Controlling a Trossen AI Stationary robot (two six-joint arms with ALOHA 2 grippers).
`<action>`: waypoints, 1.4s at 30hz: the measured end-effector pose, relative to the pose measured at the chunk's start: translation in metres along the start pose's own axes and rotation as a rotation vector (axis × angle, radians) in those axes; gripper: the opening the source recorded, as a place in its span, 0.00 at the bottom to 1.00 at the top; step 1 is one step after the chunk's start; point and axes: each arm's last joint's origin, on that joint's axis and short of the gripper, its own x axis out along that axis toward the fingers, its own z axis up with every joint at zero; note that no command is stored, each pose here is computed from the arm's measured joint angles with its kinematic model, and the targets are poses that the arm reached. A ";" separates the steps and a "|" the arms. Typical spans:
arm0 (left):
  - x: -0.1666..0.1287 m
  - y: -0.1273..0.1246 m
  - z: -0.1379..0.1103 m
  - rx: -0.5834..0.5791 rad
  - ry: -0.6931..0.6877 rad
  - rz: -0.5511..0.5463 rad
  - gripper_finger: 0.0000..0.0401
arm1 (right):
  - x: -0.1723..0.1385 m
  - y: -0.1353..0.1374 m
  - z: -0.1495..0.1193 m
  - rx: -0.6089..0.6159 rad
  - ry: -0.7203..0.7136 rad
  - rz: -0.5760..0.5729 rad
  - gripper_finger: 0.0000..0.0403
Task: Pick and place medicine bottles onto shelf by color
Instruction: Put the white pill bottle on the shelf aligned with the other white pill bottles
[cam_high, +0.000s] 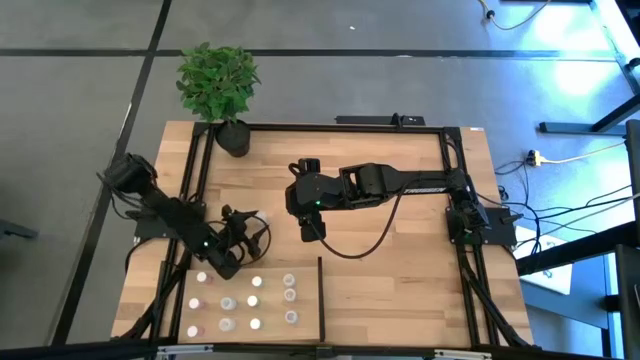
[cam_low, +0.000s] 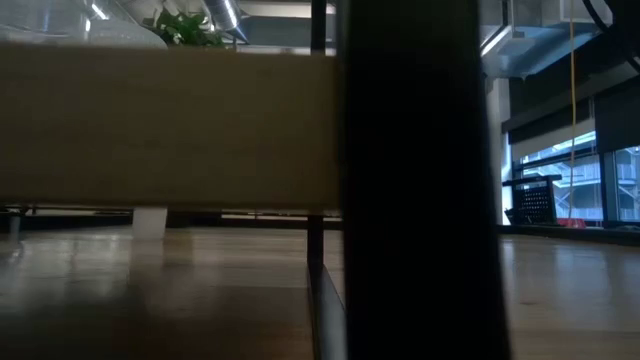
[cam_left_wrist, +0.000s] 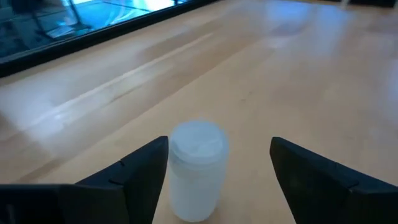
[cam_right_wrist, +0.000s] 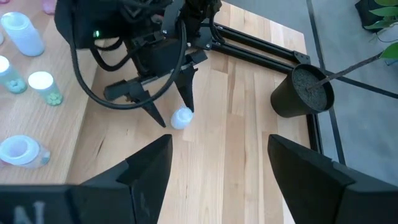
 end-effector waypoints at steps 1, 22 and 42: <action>-0.002 0.000 0.003 0.016 0.005 -0.015 0.69 | 0.000 0.000 0.000 0.000 0.000 0.000 0.66; -0.021 0.013 0.087 0.254 0.214 -0.107 0.69 | 0.000 0.000 0.000 0.001 -0.004 -0.001 0.66; 0.050 0.028 0.139 0.219 0.806 -0.183 0.69 | 0.000 0.000 0.001 0.004 -0.012 -0.003 0.66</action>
